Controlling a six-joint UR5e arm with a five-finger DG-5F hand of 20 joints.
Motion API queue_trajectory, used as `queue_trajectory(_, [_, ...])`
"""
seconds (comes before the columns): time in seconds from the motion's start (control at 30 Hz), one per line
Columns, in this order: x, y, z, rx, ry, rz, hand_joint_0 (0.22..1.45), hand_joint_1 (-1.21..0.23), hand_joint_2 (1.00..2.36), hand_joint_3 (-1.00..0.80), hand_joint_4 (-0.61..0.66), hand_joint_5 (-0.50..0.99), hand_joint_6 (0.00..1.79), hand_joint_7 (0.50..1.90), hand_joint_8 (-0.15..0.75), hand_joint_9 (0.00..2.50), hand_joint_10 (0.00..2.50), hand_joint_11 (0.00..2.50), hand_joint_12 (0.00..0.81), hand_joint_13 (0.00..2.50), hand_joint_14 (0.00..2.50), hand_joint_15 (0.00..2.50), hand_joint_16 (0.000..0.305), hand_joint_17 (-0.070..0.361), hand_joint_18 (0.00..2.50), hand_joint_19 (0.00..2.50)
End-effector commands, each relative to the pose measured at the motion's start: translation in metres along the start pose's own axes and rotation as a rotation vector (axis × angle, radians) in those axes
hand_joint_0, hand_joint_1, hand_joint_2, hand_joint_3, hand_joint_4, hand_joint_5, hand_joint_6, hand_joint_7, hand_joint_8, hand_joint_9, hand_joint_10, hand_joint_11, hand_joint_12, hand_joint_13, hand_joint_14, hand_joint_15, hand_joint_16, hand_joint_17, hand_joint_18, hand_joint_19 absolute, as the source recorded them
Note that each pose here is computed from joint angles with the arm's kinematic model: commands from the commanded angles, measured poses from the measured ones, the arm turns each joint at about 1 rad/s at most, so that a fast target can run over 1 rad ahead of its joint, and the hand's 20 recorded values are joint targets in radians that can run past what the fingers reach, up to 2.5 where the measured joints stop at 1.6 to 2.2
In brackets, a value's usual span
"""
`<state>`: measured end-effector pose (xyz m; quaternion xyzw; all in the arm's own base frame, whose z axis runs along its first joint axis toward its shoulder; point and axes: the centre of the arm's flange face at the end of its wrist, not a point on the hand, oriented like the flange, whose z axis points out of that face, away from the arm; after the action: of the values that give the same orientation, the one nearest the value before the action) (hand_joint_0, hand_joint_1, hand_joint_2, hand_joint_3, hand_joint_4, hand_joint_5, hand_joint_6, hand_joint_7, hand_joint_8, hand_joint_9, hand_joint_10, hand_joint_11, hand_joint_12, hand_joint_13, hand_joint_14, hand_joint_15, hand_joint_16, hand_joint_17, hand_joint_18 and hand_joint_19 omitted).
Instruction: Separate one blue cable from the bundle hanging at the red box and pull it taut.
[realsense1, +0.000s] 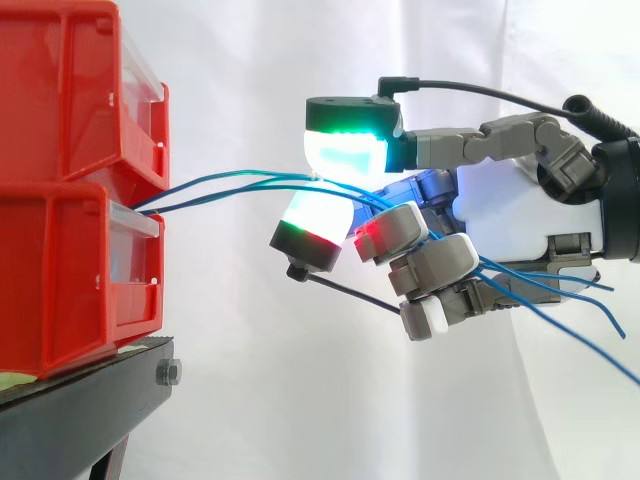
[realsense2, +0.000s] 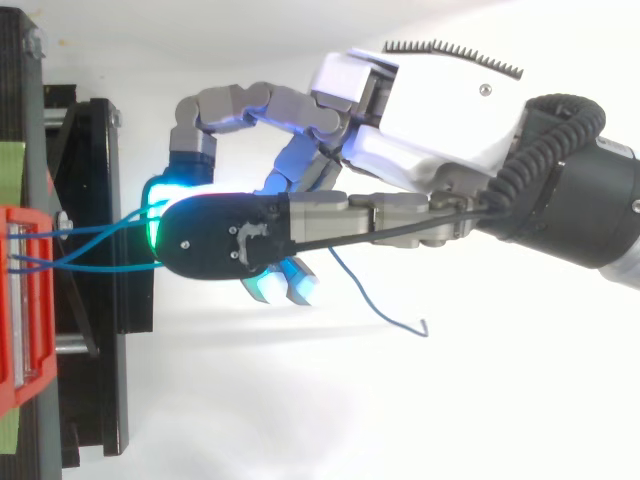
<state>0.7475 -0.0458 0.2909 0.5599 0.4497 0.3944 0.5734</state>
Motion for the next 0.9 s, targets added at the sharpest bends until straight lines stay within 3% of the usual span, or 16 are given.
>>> queue_trajectory(0.0, [0.0, 0.0, 0.0, 0.0, 0.0, 0.0, 0.65, -0.63, 1.01, -0.15, 0.18, -0.1, 0.5, 1.3, 0.354, 1.26, 0.02, 1.26, 0.428, 1.39, 0.02, 1.26, 0.059, 0.132, 1.09, 0.84])
queue_trajectory(0.3, [0.0, 0.0, 0.0, 0.0, 0.0, 0.0, 0.67, -0.73, 1.02, -0.19, 0.18, -0.1, 0.5, 1.36, 0.325, 1.21, 0.03, 1.29, 0.397, 1.35, 0.03, 1.29, 0.053, 0.12, 1.05, 0.86])
queue_trajectory(0.37, [0.0, 0.0, 0.0, 0.0, 0.0, 0.0, 0.59, -0.63, 1.01, -0.38, 0.18, -0.1, 0.5, 1.37, 0.328, 1.21, 0.03, 1.28, 0.409, 1.35, 0.03, 1.29, 0.052, 0.117, 1.04, 0.89])
queue_trajectory(0.53, [0.0001, 0.0, 0.0, 0.0, 0.001, 0.0, 0.58, -0.44, 1.0, -0.47, 0.19, -0.1, 0.5, 1.38, 0.331, 1.24, 0.03, 1.26, 0.406, 1.37, 0.02, 1.27, 0.053, 0.12, 1.06, 0.87])
queue_trajectory(0.6, [0.0001, 0.0, 0.0, 0.0, 0.001, 0.0, 0.61, -0.46, 1.01, -0.42, 0.18, -0.09, 0.52, 1.44, 0.321, 1.3, 0.03, 1.33, 0.394, 1.38, 0.03, 1.27, 0.052, 0.117, 1.07, 0.88])
queue_trajectory(0.87, [0.0012, 0.0002, -0.0001, -0.001, 0.001, 0.001, 0.68, -0.58, 1.02, -0.14, 0.19, -0.08, 0.5, 1.42, 0.328, 1.31, 0.03, 1.3, 0.411, 1.4, 0.02, 1.26, 0.054, 0.121, 1.1, 0.86])
